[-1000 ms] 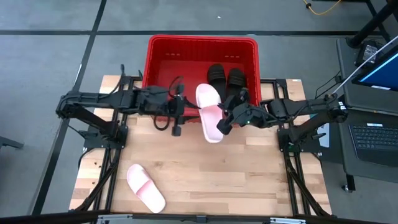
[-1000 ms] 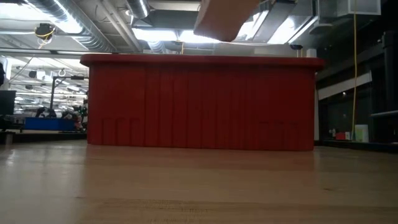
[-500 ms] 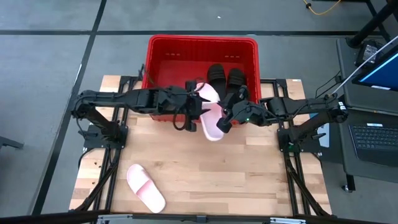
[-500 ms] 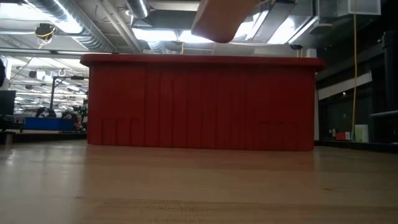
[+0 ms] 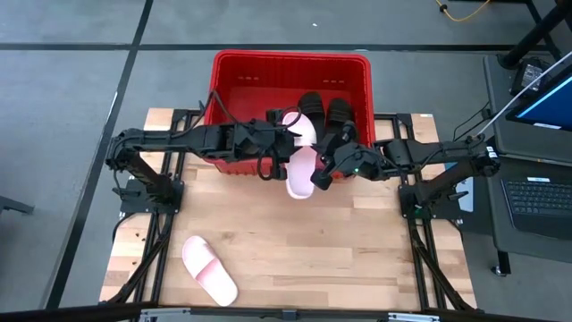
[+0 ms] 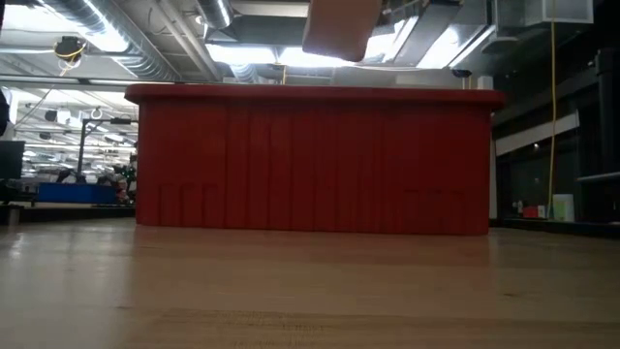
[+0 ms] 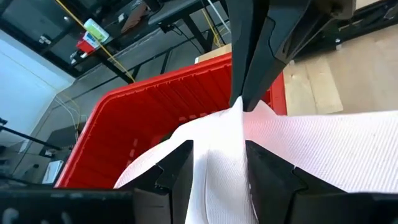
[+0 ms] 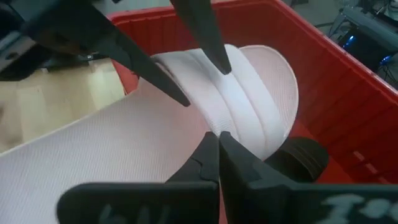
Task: Pick and place slides into bin
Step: Put the right pink slide into the red bin
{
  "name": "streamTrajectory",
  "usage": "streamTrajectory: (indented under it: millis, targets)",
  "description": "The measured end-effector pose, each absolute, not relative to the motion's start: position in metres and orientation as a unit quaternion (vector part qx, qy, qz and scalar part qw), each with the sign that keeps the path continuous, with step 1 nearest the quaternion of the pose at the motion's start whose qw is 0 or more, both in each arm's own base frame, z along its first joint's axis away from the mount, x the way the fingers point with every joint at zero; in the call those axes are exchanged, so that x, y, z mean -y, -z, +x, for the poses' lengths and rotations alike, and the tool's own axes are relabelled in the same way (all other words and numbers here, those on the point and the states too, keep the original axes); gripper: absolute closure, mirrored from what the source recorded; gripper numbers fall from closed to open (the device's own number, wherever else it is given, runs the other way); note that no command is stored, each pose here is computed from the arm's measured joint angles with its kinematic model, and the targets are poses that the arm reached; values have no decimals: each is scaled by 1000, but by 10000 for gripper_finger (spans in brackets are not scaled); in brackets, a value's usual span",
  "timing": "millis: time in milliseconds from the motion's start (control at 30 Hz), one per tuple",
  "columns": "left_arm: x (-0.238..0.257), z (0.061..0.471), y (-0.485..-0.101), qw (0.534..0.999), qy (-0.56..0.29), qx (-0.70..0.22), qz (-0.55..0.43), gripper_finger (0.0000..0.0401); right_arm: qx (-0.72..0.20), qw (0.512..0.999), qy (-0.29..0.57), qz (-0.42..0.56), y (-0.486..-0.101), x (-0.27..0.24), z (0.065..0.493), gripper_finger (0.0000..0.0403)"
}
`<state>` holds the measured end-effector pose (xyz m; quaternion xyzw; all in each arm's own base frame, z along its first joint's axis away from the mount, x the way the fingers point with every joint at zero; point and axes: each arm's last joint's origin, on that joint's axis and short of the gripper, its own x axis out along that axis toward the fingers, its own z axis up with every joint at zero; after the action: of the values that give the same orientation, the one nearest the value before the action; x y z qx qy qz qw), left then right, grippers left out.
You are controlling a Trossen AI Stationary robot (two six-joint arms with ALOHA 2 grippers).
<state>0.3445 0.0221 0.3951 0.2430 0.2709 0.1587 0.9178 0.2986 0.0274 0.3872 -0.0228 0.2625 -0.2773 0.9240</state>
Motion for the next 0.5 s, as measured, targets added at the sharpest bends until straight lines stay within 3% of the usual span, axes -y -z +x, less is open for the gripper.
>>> streamTrajectory:
  millis: [500]
  targets:
    - [-29,344,-395,904,-176,-281,269,293,-249,929,270,-39,-391,-28,301,403]
